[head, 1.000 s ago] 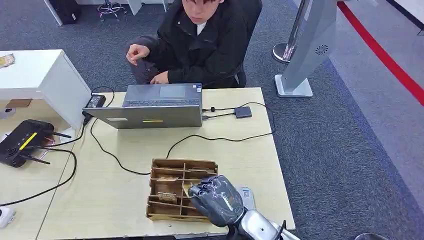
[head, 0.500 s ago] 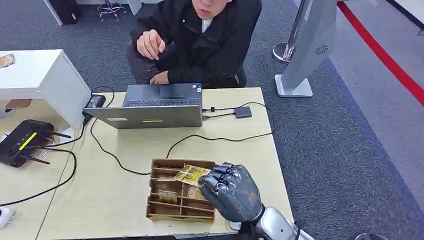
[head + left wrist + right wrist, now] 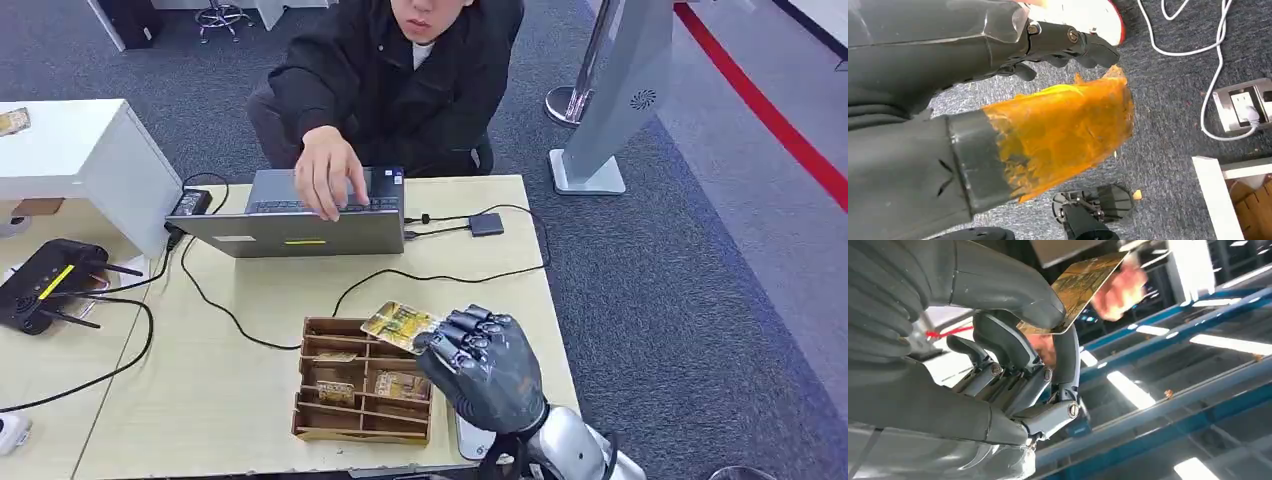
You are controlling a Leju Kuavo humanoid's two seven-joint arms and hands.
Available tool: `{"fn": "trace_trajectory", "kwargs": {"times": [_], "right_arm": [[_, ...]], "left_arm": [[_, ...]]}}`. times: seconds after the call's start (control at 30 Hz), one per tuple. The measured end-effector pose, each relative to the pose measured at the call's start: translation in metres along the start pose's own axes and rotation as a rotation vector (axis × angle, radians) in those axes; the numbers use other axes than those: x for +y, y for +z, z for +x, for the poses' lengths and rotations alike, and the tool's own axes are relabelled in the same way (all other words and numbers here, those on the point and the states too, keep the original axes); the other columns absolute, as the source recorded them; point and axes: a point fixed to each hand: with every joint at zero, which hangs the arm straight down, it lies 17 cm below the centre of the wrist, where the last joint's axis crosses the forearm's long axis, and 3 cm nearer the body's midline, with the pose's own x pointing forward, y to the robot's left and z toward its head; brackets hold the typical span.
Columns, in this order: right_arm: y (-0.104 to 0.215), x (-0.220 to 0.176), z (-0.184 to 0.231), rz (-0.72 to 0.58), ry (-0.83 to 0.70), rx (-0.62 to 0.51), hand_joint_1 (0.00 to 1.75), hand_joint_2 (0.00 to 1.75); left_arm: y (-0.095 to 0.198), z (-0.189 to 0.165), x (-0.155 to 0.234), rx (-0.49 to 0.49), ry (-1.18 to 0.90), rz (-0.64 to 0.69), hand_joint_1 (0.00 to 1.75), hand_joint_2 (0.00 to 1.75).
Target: Pass the card to the sensor for recognition and then transmit it.
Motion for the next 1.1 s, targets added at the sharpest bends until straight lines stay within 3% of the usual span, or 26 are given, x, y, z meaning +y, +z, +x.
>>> {"fn": "trace_trajectory", "kwargs": {"times": [0.3, 0.77, 0.8, 0.83, 0.87, 0.9, 0.93, 1.1], "right_arm": [[-0.014, 0.000, -0.035, 0.014, 0.065, 0.066, 1.75, 1.75], [-0.018, 0.039, -0.064, 0.146, 0.085, 0.160, 1.75, 1.75], [-0.019, 0.040, -0.064, 0.147, 0.085, 0.162, 1.48, 1.75], [-0.019, 0.040, -0.065, 0.149, 0.085, 0.164, 1.33, 1.75], [-0.019, 0.041, -0.065, 0.150, 0.084, 0.165, 1.33, 1.75], [-0.019, 0.042, -0.065, 0.150, 0.084, 0.166, 0.16, 1.75], [-0.019, 0.042, -0.065, 0.151, 0.083, 0.168, 0.00, 1.75], [-0.018, 0.043, -0.066, 0.154, 0.085, 0.172, 0.00, 1.75]], "left_arm": [[0.000, 0.000, -0.001, 0.000, -0.014, -0.002, 0.00, 0.00], [0.001, 0.000, -0.006, 0.012, -0.023, -0.018, 0.00, 0.00], [0.001, 0.000, -0.006, 0.011, -0.023, -0.019, 0.00, 0.00], [0.001, 0.000, -0.007, 0.011, -0.023, -0.020, 0.00, 0.00], [0.001, 0.000, -0.007, 0.011, -0.024, -0.021, 0.00, 0.00], [0.001, 0.000, -0.007, 0.011, -0.024, -0.022, 0.00, 0.00], [0.001, 0.000, -0.007, 0.011, -0.024, -0.022, 0.00, 0.00], [0.001, 0.000, -0.007, 0.011, -0.025, -0.022, 0.00, 0.00]]}}
